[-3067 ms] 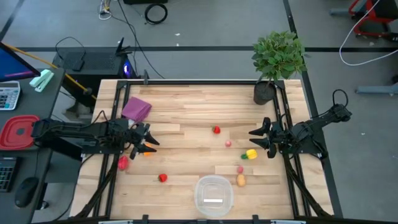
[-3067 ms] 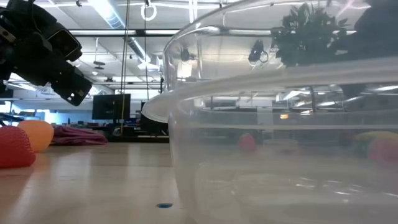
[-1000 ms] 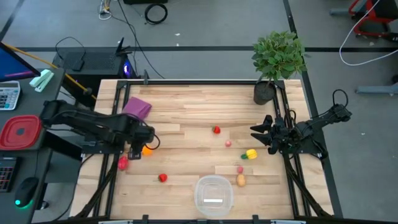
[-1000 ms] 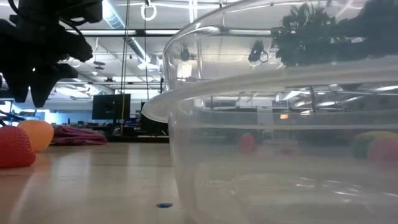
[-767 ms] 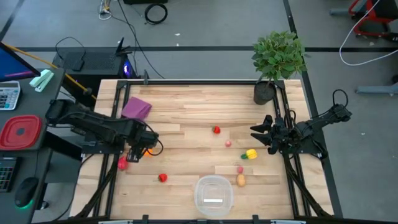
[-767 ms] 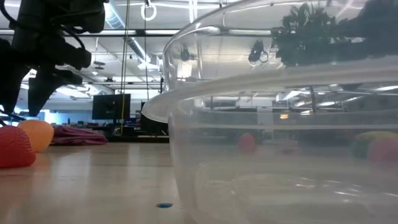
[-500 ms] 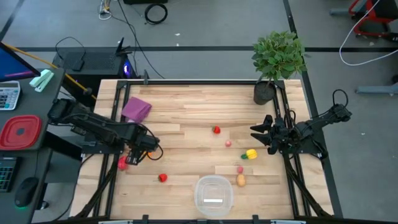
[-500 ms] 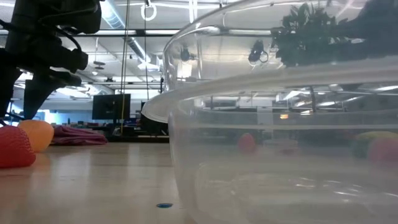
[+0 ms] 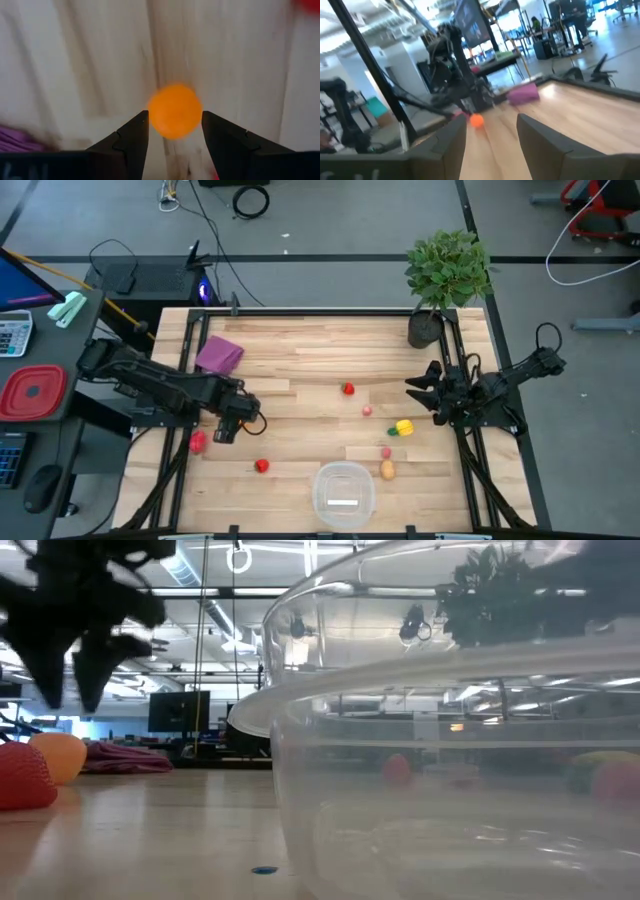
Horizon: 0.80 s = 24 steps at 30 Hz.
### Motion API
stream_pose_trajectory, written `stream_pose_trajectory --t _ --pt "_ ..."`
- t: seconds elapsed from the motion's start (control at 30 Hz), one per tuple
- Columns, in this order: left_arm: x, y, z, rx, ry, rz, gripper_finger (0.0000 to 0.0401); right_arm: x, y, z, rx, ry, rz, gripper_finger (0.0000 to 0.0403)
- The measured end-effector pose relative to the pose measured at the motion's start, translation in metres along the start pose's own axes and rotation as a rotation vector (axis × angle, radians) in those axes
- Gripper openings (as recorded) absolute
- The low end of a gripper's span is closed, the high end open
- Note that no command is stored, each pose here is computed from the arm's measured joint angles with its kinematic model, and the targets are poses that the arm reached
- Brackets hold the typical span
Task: Pick and placing Produce into tupperware
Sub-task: Put the top strawberry into the transparent bin
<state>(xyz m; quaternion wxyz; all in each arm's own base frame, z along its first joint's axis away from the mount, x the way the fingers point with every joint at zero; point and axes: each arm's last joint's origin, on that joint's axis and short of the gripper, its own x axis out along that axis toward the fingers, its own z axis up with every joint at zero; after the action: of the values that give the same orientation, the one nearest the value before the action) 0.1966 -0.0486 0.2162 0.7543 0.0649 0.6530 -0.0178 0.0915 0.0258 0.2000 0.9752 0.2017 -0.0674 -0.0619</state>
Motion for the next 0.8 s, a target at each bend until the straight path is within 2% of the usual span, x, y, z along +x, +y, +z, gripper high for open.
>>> stream_pose_trajectory --t 0.13,0.37,0.53,0.63,0.8 --pt "-0.03 0.003 0.02 -0.006 -0.137 0.069 0.019 0.003 0.01 0.021 -0.015 0.012 0.017 0.0185" --pt "-0.074 0.011 0.043 -0.065 -0.327 0.09 0.019 0.035 0.037 0.039 -0.159 0.234 -0.081 0.0185" --pt "-0.094 0.019 0.052 -0.106 -0.42 0.111 0.0187 0.076 0.053 0.034 -0.317 0.433 -0.246 0.0185" --pt "-0.1 0.022 0.056 -0.122 -0.463 0.11 0.0181 0.1 0.052 0.025 -0.408 0.576 -0.34 0.0186" --pt "-0.101 0.022 0.057 -0.124 -0.474 0.109 0.0172 0.137 0.04 0.012 -0.397 0.749 -0.365 0.0188"
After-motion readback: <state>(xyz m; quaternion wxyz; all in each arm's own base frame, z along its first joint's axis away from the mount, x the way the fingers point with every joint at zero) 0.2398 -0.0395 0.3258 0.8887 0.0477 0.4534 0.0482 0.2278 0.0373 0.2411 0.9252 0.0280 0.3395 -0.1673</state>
